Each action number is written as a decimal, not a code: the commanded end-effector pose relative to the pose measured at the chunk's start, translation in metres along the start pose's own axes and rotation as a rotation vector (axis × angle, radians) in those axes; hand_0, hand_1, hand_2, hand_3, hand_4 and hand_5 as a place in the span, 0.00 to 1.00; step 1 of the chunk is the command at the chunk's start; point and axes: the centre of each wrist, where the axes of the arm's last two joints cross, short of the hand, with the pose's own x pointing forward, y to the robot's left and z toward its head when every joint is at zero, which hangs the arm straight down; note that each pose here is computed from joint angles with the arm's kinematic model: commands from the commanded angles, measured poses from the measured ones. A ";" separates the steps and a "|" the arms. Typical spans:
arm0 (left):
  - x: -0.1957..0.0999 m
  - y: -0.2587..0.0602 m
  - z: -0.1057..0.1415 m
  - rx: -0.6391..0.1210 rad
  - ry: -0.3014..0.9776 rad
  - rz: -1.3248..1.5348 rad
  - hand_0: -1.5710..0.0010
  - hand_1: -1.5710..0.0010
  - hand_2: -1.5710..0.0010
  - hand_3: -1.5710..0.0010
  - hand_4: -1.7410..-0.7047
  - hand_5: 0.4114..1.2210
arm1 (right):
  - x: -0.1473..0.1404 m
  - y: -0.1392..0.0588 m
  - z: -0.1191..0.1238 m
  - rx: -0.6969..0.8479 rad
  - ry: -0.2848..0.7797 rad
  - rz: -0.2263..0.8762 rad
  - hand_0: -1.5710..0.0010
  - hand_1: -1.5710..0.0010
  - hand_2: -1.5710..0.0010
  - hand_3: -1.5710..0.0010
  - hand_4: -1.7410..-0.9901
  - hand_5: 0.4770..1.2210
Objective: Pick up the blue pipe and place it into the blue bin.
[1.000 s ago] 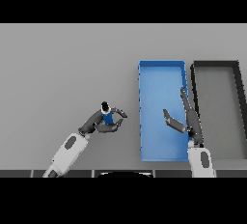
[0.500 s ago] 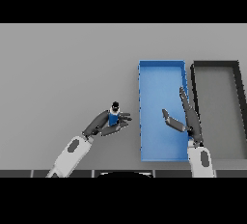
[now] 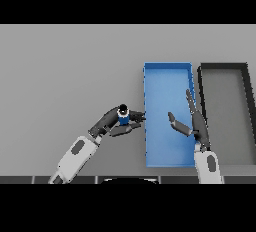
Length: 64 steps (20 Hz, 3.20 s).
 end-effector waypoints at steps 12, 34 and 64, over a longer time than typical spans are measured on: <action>0.005 -0.002 -0.007 -0.031 0.050 -0.030 0.00 0.00 0.00 0.00 0.26 1.00 | 0.002 -0.009 -0.014 0.040 -0.035 0.006 1.00 1.00 1.00 1.00 0.73 0.22; 0.011 0.006 -0.012 -0.064 0.021 -0.041 0.00 0.00 0.00 0.00 0.27 1.00 | 0.168 0.011 -0.071 0.920 -0.385 -0.125 1.00 1.00 0.97 1.00 0.61 0.10; 0.012 0.008 -0.013 -0.061 0.040 -0.003 0.00 0.00 0.00 0.09 0.01 1.00 | 0.202 0.083 -0.096 1.092 -0.481 -0.134 0.02 0.02 0.02 0.04 0.02 0.93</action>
